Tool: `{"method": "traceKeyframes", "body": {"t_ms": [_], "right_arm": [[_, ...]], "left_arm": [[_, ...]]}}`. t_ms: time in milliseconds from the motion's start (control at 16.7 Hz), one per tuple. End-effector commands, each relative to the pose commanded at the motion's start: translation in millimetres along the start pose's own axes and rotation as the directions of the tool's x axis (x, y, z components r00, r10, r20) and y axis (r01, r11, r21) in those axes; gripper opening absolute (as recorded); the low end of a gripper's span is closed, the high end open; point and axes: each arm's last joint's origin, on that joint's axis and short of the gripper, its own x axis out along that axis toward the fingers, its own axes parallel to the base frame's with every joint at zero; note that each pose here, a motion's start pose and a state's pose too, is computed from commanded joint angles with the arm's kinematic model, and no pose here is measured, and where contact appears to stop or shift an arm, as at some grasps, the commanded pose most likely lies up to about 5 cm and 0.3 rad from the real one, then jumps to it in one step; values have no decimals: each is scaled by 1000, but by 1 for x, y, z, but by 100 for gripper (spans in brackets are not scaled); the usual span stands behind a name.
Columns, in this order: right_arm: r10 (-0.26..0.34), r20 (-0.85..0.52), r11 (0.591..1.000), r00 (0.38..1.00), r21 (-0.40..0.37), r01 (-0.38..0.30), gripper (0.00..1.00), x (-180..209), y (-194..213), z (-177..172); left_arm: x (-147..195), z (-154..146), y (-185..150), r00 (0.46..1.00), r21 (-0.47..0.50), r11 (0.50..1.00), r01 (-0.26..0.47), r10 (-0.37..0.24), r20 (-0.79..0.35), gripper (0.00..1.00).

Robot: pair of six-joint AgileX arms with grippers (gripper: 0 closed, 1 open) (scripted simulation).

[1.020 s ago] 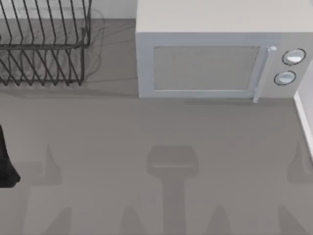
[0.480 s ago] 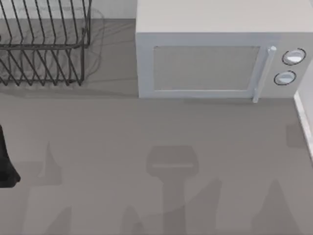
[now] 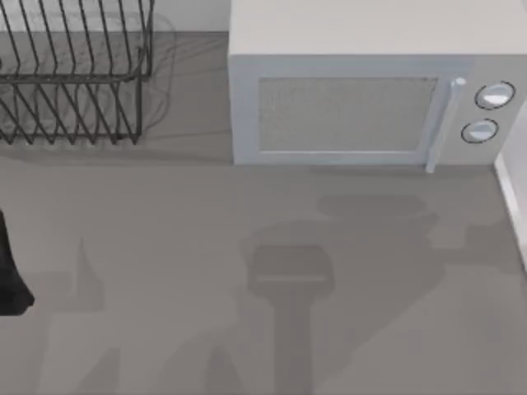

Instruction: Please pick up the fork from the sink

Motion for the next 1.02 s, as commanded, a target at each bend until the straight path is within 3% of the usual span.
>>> {"method": "traceKeyframes", "body": {"t_ms": [240, 540, 720, 1020], "right_arm": [[29, -235, 1000, 972, 2, -30, 100, 69, -21, 38], [68, -428, 998, 901, 16, -68, 100, 142, -39, 51], [80, -474, 997, 877, 22, -79, 100, 162, -44, 50], [81, -478, 996, 875, 18, -82, 100, 164, -41, 51]], "left_arm": [[0, 0, 0, 1000, 0, 1000, 0, 0, 0, 100], [0, 0, 0, 1000, 0, 1000, 0, 0, 0, 100], [0, 0, 0, 1000, 0, 1000, 0, 0, 0, 100], [0, 0, 0, 1000, 0, 1000, 0, 0, 0, 100]]}}
